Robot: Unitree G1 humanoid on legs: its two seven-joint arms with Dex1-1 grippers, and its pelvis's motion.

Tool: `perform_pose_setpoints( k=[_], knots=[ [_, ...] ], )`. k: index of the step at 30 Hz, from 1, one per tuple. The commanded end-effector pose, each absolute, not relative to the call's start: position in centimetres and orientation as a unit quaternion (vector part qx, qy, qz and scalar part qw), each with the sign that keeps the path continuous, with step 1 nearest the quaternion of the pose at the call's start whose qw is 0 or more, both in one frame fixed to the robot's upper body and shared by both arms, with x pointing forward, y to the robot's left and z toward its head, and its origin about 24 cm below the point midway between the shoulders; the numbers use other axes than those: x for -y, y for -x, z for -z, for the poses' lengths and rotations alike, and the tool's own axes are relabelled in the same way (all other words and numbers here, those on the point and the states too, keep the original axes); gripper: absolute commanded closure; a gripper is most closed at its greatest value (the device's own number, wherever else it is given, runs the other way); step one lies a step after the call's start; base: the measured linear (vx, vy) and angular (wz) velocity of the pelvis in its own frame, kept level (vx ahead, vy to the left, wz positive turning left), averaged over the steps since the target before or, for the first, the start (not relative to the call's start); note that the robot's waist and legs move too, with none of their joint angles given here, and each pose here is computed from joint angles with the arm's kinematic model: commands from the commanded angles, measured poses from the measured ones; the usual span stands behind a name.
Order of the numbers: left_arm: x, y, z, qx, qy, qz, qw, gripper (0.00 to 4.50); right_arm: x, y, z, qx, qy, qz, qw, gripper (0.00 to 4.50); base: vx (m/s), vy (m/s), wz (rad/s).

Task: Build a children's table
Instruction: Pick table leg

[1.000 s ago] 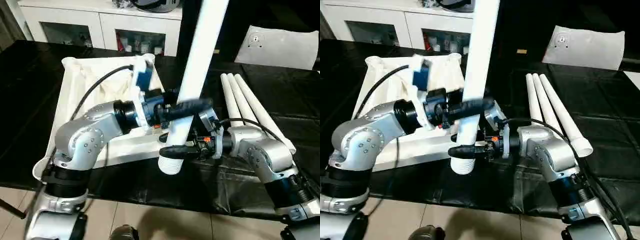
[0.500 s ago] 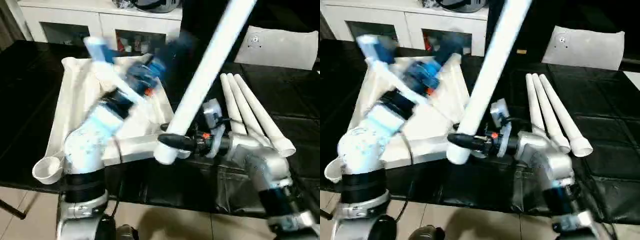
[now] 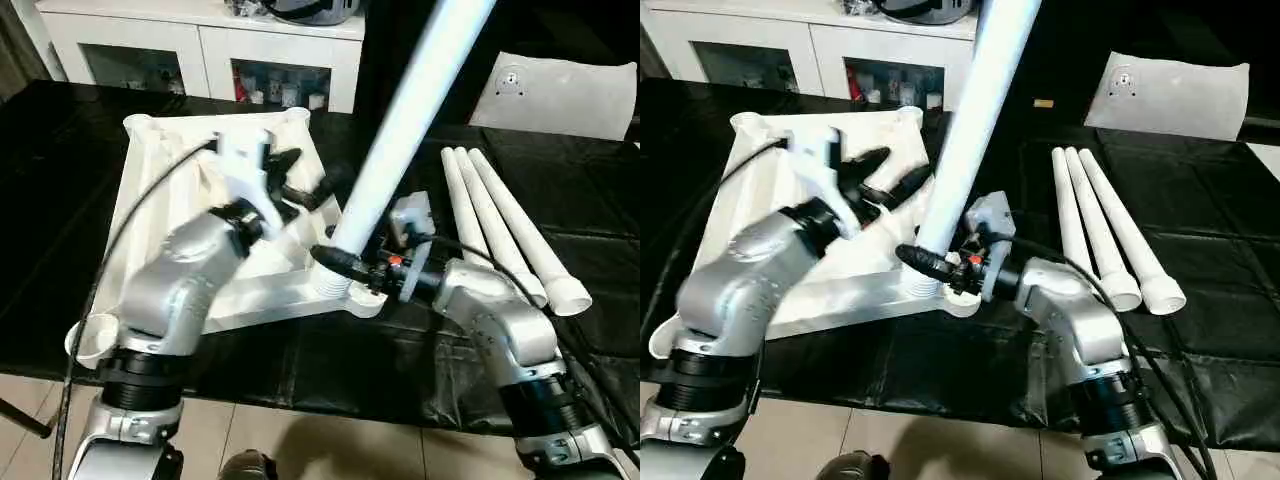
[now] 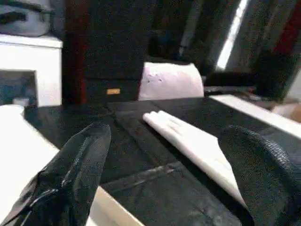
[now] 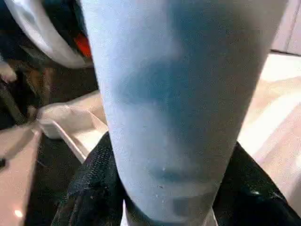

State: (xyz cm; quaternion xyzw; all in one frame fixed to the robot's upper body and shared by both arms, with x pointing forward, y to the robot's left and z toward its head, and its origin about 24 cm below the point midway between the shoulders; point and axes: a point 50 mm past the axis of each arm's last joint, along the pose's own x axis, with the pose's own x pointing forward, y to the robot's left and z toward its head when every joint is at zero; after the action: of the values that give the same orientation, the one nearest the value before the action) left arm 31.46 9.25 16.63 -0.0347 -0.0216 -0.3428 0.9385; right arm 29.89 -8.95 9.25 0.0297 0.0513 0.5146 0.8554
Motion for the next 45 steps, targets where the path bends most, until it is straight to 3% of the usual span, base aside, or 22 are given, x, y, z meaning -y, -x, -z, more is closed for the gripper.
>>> perform_pose_setpoints(
  k=[1, 5, 10, 19, 20, 22, 25, 26, 29, 39, 45],
  knots=[
    [-8.2, -31.0, -18.1, 0.053, 0.005, 0.368, 0.928, 0.24, 8.9, -30.4, -9.4, -0.046, -0.005, -0.499, 0.865, 2.57, 0.0, 0.0, 0.0],
    [-7.1, -30.3, -18.4, 0.067, -0.03, 0.39, 0.918, 0.24, 9.0, -30.9, -9.2, -0.045, -0.001, -0.483, 0.874, 2.57, 0.0, 0.0, 0.0],
    [-7.3, -30.3, -17.8, 0.055, -0.023, 0.381, 0.923, 0.24, 9.0, -31.3, -9.7, -0.03, -0.012, -0.471, 0.882, 2.57, 0.0, 0.0, 0.0],
    [-11.7, -31.7, -14.7, 0.016, -0.058, 0.33, 0.942, 0.24, 10.7, -31.9, -11.0, 0.002, -0.045, -0.4, 0.915, 2.57, 0.0, 0.0, 0.0],
    [-13.2, -31.4, -12.8, -0.013, -0.071, 0.345, 0.936, 0.24, 11.4, -31.7, -11.2, 0.015, -0.051, -0.38, 0.924, 2.57, 0.0, 0.0, 0.0],
    [-13.8, -30.8, -11.3, -0.043, -0.091, 0.378, 0.92, 0.24, 11.8, -31.5, -11.3, 0.018, -0.058, -0.367, 0.928, 2.57, 0.0, 0.0, 0.0],
    [-13.8, -30.0, -10.4, -0.063, -0.107, 0.415, 0.901, 0.24, 12.0, -31.3, -11.1, 0.016, -0.055, -0.36, 0.931, 2.57, 0.0, 0.0, 0.0],
    [-13.5, -29.0, -9.4, -0.087, -0.119, 0.467, 0.872, 0.24, 12.2, -30.9, -10.6, -0.012, -0.051, -0.365, 0.93, 2.57, 0.0, 0.0, 0.0],
    [-13.2, -28.0, -8.4, -0.113, -0.125, 0.512, 0.843, 0.24, 12.3, -30.5, -10.1, -0.031, -0.049, -0.368, 0.928, 2.57, 0.0, 0.0, 0.0],
    [-14.1, -28.1, -6.3, -0.166, -0.176, 0.521, 0.818, 1.09, 12.2, -29.0, -9.6, -0.033, -0.025, -0.361, 0.932, 2.57, 0.0, 0.0, 0.0],
    [-14.2, -28.6, -6.1, -0.166, -0.181, 0.501, 0.83, 1.67, 11.9, -28.5, -9.2, -0.059, -0.051, -0.397, 0.915, 2.57, 0.0, 0.0, 0.0]
  ],
)
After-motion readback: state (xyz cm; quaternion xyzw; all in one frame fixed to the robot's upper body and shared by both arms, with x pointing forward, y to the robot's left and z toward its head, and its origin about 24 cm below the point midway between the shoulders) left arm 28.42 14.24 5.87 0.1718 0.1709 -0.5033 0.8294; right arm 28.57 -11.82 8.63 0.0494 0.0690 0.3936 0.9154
